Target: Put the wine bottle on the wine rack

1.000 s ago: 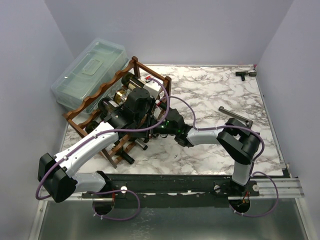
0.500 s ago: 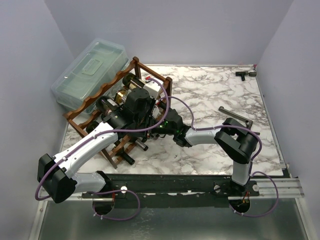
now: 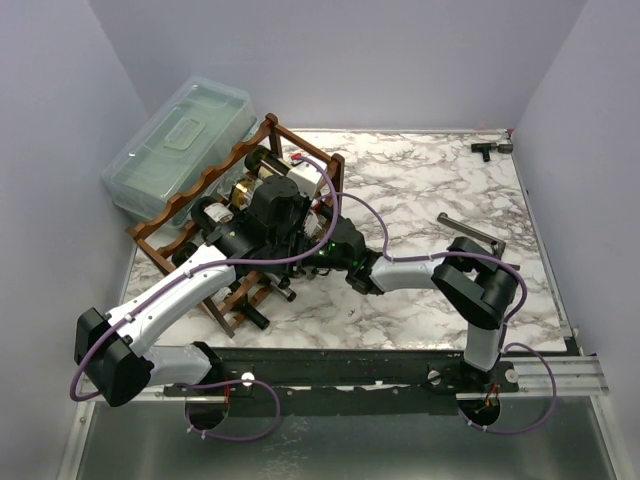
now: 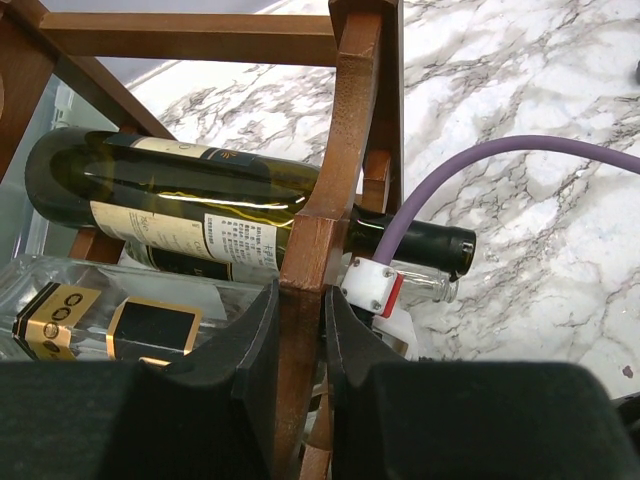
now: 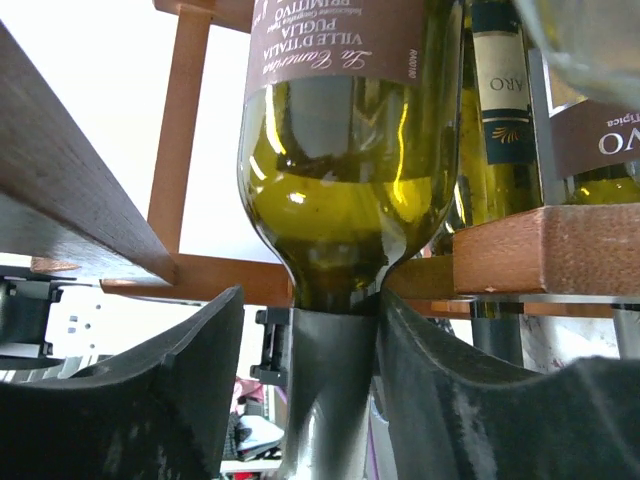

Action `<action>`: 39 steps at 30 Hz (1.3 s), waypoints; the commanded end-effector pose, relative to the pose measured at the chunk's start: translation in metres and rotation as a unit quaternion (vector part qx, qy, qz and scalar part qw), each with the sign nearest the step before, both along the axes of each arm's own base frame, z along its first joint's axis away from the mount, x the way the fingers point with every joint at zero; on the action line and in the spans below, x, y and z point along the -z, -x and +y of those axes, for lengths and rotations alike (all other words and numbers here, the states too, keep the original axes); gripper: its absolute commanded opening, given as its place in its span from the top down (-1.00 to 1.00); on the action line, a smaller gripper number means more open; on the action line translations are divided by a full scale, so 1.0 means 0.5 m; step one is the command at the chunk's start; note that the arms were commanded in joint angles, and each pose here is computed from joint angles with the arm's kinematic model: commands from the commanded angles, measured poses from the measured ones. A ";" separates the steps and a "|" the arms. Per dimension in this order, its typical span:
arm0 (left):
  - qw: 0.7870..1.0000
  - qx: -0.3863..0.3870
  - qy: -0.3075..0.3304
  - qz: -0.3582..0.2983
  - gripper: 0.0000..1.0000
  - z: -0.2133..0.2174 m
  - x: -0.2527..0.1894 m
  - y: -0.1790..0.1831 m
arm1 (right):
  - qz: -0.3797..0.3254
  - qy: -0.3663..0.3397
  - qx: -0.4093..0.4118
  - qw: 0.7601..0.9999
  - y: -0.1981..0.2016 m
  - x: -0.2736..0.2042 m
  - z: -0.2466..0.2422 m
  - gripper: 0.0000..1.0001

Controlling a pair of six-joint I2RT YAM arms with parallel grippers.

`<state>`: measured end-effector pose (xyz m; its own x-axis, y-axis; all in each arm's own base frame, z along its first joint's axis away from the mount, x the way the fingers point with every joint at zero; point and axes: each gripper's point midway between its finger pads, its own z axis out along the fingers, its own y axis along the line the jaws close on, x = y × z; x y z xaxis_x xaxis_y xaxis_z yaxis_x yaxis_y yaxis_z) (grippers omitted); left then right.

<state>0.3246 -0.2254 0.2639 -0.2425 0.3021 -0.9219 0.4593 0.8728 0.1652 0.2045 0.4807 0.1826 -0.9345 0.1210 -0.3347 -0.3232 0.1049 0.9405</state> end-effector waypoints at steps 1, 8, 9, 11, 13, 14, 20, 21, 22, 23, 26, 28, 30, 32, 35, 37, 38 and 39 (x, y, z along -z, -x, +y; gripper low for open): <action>0.994 0.085 0.067 -0.011 1.00 -0.069 -0.066 0.053 | -0.039 -0.010 0.017 0.999 -0.015 -0.044 0.003 -0.22; 0.994 0.085 0.063 -0.010 1.00 -0.070 -0.061 0.051 | -0.042 0.009 0.028 0.999 -0.007 -0.026 -0.022 -0.37; 0.994 0.085 0.063 -0.010 1.00 -0.070 -0.061 0.051 | -0.041 0.012 0.029 0.999 -0.005 -0.022 -0.026 -0.39; 0.994 0.085 0.063 -0.009 1.00 -0.071 -0.059 0.051 | -0.039 0.020 0.030 0.999 -0.001 -0.014 -0.032 -0.42; 0.994 0.085 0.062 -0.009 1.00 -0.070 -0.059 0.051 | -0.040 0.023 0.033 0.998 0.000 -0.011 -0.039 -0.44; 0.994 0.085 0.062 -0.008 1.00 -0.071 -0.057 0.051 | -0.040 0.026 0.033 0.998 0.003 -0.007 -0.041 -0.45; 0.995 0.085 0.060 -0.009 1.00 -0.072 -0.056 0.051 | -0.037 0.033 0.029 0.998 0.017 0.004 -0.059 -0.46; 0.995 0.085 0.060 -0.008 1.00 -0.071 -0.055 0.050 | -0.036 0.034 0.027 0.998 0.020 0.006 -0.061 -0.46; 0.995 0.085 0.059 -0.009 1.00 -0.072 -0.055 0.050 | -0.035 0.035 0.025 0.998 0.026 0.010 -0.064 -0.46; 0.995 0.086 0.059 -0.008 1.00 -0.072 -0.055 0.050 | -0.034 0.037 0.024 0.998 0.030 0.013 -0.067 -0.46; 0.995 0.085 0.059 -0.009 1.00 -0.071 -0.055 0.050 | -0.036 0.040 0.022 0.998 0.042 0.016 -0.075 -0.46; 0.995 0.085 0.058 -0.008 1.00 -0.071 -0.053 0.050 | -0.035 0.045 0.020 0.998 0.048 0.020 -0.081 -0.46; 0.995 0.085 0.058 -0.008 1.00 -0.072 -0.054 0.049 | -0.034 0.047 0.018 0.998 0.055 0.023 -0.088 -0.47; 0.995 0.086 0.057 -0.009 1.00 -0.072 -0.055 0.051 | -0.039 0.050 0.015 0.998 0.065 0.025 -0.096 -0.48; 0.995 0.084 0.056 -0.012 0.82 -0.069 -0.057 0.051 | -0.046 0.059 0.015 0.997 0.073 0.025 -0.109 -0.52; 0.995 0.084 0.057 -0.014 0.60 -0.067 -0.060 0.053 | -0.055 0.068 0.020 0.996 0.077 0.027 -0.124 -0.55; 0.995 0.084 0.058 -0.016 0.50 -0.066 -0.063 0.054 | -0.058 0.078 0.026 0.995 0.077 0.030 -0.133 -0.56; 0.994 0.086 0.058 -0.017 0.40 -0.065 -0.064 0.055 | -0.066 0.088 0.031 0.993 0.076 0.033 -0.142 -0.58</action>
